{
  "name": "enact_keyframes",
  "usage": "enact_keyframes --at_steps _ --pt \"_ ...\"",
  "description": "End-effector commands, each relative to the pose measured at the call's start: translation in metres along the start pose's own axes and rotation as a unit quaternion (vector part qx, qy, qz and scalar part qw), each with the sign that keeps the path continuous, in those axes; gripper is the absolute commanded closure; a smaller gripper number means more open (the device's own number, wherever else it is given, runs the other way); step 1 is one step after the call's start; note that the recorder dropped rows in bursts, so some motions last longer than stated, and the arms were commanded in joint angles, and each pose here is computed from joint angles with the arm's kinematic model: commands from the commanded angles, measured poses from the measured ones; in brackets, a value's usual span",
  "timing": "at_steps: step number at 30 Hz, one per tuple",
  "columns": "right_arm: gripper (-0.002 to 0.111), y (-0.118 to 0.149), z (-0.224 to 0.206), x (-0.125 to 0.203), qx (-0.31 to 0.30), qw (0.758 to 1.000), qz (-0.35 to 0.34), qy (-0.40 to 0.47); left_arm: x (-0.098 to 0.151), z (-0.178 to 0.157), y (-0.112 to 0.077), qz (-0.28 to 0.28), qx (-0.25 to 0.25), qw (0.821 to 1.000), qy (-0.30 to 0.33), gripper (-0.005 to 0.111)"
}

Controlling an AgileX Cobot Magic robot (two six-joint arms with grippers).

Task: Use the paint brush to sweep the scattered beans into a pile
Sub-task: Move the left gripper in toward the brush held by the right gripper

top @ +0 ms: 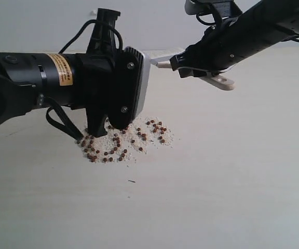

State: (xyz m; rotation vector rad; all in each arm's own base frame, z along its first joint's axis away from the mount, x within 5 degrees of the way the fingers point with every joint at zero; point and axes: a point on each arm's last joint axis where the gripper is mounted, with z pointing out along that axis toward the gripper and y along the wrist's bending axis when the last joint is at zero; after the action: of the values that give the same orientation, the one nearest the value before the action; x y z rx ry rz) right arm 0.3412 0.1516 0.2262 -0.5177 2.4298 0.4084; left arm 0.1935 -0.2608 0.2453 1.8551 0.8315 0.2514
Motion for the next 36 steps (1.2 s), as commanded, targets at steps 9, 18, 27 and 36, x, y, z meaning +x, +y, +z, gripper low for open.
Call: enact_keyframes --at_steps 9,18,27,36 --pt "0.108 0.001 -0.002 0.008 -0.015 0.999 -0.030 0.039 0.017 0.016 -0.007 -0.005 -0.009 1.000 0.012 0.057" --pt "0.108 0.008 -0.033 -0.003 -0.019 0.999 -0.042 0.005 0.038 0.046 -0.022 -0.023 -0.051 0.998 0.015 0.049" --pt "0.108 0.013 -0.046 -0.003 -0.031 0.999 -0.042 0.004 0.046 0.062 -0.015 -0.054 -0.125 0.991 0.004 0.048" --pt "0.108 0.014 -0.046 -0.003 -0.038 0.998 -0.045 0.004 0.046 0.074 -0.012 -0.050 -0.142 0.989 -0.004 0.048"
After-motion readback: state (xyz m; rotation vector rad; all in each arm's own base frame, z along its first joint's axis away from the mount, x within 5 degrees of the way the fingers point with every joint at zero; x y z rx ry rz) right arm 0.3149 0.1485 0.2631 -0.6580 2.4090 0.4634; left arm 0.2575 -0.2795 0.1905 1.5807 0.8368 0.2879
